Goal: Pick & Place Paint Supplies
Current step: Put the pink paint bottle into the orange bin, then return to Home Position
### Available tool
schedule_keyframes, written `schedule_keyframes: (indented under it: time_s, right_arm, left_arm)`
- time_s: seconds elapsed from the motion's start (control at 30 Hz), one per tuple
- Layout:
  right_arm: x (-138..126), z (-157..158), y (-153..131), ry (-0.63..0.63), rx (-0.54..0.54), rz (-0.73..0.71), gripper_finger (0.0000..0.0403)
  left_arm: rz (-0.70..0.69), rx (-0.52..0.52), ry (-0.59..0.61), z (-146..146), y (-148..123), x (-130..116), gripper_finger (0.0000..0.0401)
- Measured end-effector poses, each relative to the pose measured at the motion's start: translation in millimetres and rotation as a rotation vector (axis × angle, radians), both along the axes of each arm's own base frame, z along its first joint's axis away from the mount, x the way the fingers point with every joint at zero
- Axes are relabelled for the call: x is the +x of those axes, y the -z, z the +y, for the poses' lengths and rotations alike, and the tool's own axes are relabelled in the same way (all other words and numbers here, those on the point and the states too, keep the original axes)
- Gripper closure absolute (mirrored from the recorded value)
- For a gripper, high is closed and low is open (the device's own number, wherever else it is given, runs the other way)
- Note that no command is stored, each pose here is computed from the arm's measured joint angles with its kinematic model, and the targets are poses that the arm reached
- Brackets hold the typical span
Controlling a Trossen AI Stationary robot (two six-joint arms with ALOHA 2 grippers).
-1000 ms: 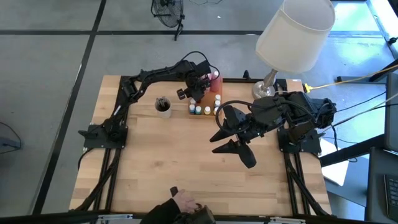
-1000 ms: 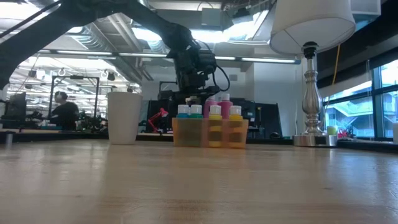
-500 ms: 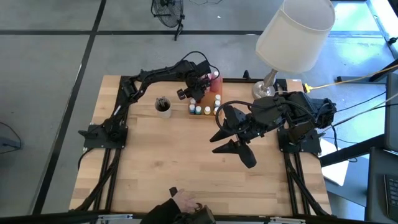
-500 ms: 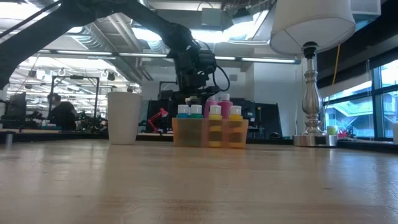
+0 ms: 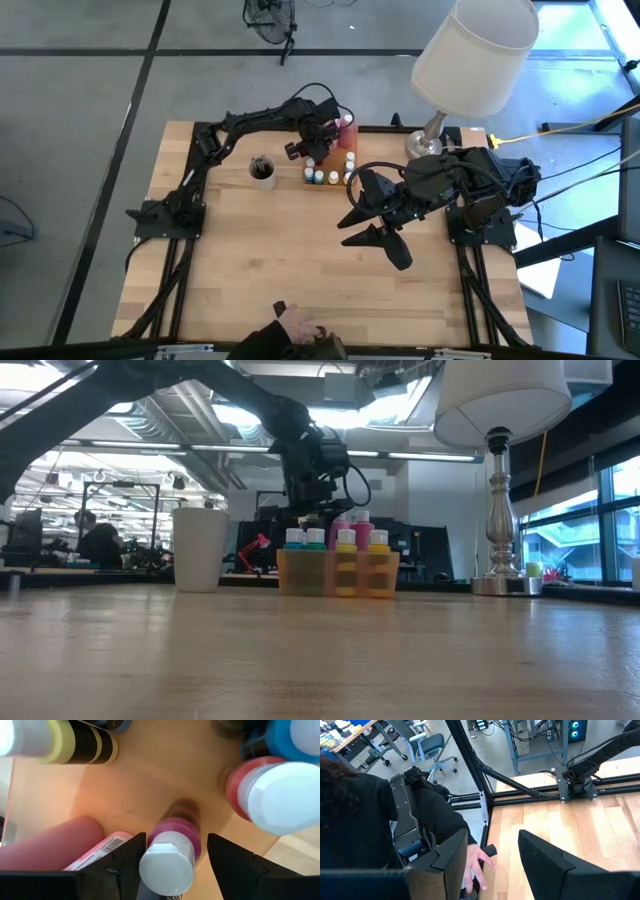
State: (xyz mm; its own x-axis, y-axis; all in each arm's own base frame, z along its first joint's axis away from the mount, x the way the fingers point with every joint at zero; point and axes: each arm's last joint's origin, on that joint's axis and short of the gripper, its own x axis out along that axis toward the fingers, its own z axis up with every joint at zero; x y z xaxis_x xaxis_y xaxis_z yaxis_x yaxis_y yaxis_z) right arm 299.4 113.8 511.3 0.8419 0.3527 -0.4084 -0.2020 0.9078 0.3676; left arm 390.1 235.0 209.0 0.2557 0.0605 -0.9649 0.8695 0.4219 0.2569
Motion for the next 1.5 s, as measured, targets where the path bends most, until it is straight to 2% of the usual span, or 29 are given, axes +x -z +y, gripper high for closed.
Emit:
schedule_keyframes:
  time_s: [0.27,0.5,0.83,1.13,1.3,1.5]
  right_arm:
    - [0.0,-0.1,0.0,0.001,0.000,0.000,0.0222]
    - [0.0,0.1,-0.1,-0.001,0.002,0.000,0.0222]
    - [0.0,0.3,-0.2,-0.005,0.007,0.000,0.0222]
    - [0.5,1.4,-2.9,-0.035,0.018,-0.027,0.0222]
    - [1.0,3.4,-6.1,-0.082,0.047,-0.054,0.0222]
    - [-0.1,8.4,-9.0,-0.146,0.042,-0.093,0.0222]
  left_arm:
    - [-0.007,0.004,0.004,-1.5,-0.7,1.6,0.0194]
    - [-0.059,-0.003,-0.012,-0.7,-15.9,5.9,0.0191]
    - [-0.048,-0.007,-0.007,-6.3,-27.5,5.6,0.0191]
    - [-0.105,-0.012,-0.060,-34.1,-72.5,-4.0,0.0189]
    - [-0.128,-0.025,-0.160,-57.6,-106.9,-18.6,0.0189]
    - [-0.224,-0.136,-0.462,-89.3,-163.7,-56.3,0.0189]
